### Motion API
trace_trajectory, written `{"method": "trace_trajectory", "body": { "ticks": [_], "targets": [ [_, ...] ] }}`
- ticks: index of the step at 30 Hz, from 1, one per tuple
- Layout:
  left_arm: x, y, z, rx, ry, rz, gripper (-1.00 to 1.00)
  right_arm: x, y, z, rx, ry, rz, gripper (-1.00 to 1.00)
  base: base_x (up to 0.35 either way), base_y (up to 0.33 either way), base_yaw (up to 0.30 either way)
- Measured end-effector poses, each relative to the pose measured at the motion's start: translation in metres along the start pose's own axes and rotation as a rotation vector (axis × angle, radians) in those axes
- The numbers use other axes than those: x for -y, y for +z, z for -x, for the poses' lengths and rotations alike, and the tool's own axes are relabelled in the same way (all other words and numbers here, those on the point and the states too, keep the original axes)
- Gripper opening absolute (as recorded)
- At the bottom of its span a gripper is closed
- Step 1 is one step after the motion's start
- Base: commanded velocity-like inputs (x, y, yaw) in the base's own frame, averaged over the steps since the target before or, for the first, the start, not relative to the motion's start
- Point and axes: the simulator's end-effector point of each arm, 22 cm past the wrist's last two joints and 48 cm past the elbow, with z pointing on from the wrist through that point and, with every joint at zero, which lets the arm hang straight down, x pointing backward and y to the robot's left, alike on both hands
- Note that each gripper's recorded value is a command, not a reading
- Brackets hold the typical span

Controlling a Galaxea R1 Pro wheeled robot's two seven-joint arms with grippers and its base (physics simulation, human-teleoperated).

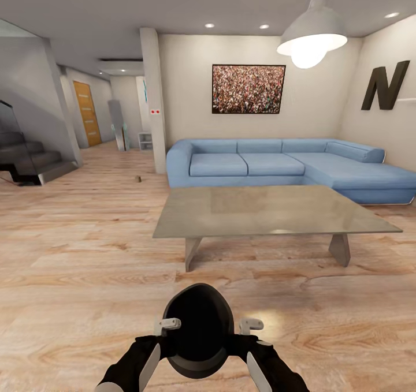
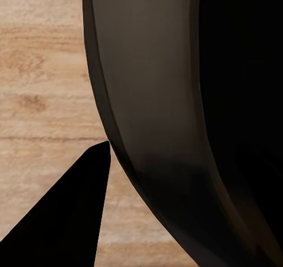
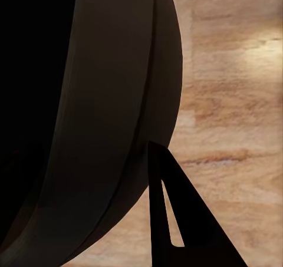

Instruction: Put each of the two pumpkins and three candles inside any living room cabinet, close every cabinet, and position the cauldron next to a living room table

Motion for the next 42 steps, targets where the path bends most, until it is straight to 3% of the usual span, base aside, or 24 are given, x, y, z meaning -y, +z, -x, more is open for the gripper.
{"method": "trace_trajectory", "body": {
  "ticks": [7, 27, 42],
  "targets": [
    [-0.0001, 0.0001, -0.0005, -0.001, 0.0, 0.0, -1.0, 0.0, 0.0, -0.0004, -0.001, 0.0, -0.001, -1.0, 0.061, 0.0, 0.0],
    [-0.0002, 0.0, -0.0001, 0.0, 0.0, 0.0, -1.0, -0.0001, 0.0, -0.0002, -0.001, 0.0, -0.001, -1.0, 0.284, 0.0, 0.0],
    [-0.0018, 0.0081, -0.0085, -0.001, 0.0, 0.001, -1.0, 0.0022, 0.0067, -0.0096, -0.002, 0.001, -0.001, -1.0, 0.021, 0.0, 0.0]
  ]
}}
